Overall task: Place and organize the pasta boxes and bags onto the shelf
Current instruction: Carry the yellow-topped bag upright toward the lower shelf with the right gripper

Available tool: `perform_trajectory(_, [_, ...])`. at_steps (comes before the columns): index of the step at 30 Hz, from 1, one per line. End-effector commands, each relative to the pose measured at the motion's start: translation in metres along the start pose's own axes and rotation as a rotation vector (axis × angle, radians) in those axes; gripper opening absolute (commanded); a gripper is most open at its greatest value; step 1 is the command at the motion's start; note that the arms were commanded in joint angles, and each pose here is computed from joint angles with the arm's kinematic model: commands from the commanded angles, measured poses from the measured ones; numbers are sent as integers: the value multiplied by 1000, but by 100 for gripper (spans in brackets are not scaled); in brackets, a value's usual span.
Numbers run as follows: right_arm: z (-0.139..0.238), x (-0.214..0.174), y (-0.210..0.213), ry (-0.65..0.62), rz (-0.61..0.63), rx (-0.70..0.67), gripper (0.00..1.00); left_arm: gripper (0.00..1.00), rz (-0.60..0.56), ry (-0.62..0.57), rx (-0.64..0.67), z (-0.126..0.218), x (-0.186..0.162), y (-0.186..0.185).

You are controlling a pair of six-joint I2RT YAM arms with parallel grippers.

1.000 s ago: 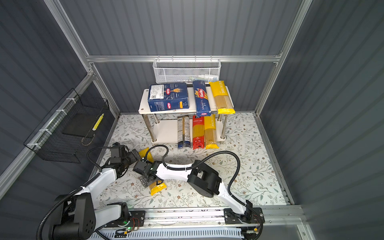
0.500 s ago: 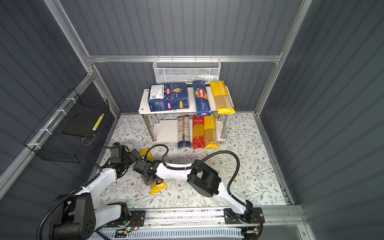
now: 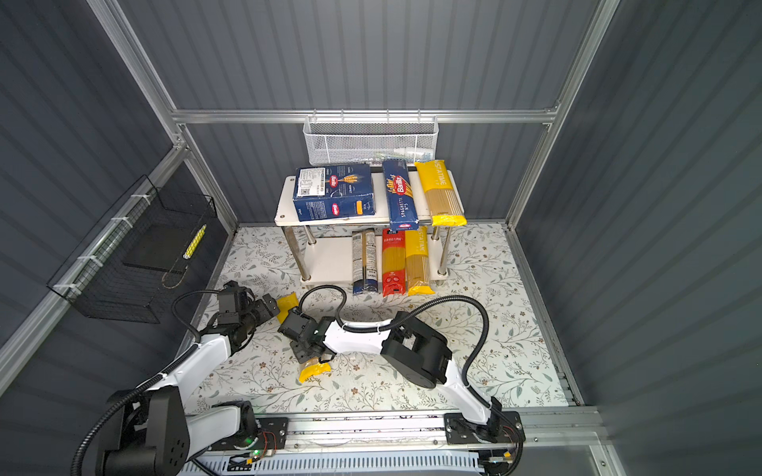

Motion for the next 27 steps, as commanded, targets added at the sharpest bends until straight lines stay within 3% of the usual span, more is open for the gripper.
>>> perform_trajectory(1, [-7, -26, -6, 110, -2, 4, 49, 100, 5, -6, -3, 1, -1, 2])
perform_trajectory(12, [8, -30, -13, 51, -50, 37, 33, 100, -3, -8, -13, 1, -1, 2])
perform_trajectory(27, [53, -26, -25, -82, -148, 70, 19, 100, -6, -11, 5, 1, -2, 3])
Point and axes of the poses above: each gripper's point midway between its finger pads, its own z axis back along the fingers, its own y axis along the line the jaws close on, x = y × z, the point moved 10 cm from there along z, back along the fingers, and after that the axes turned 1 degree about z, right-handed, at the moved point
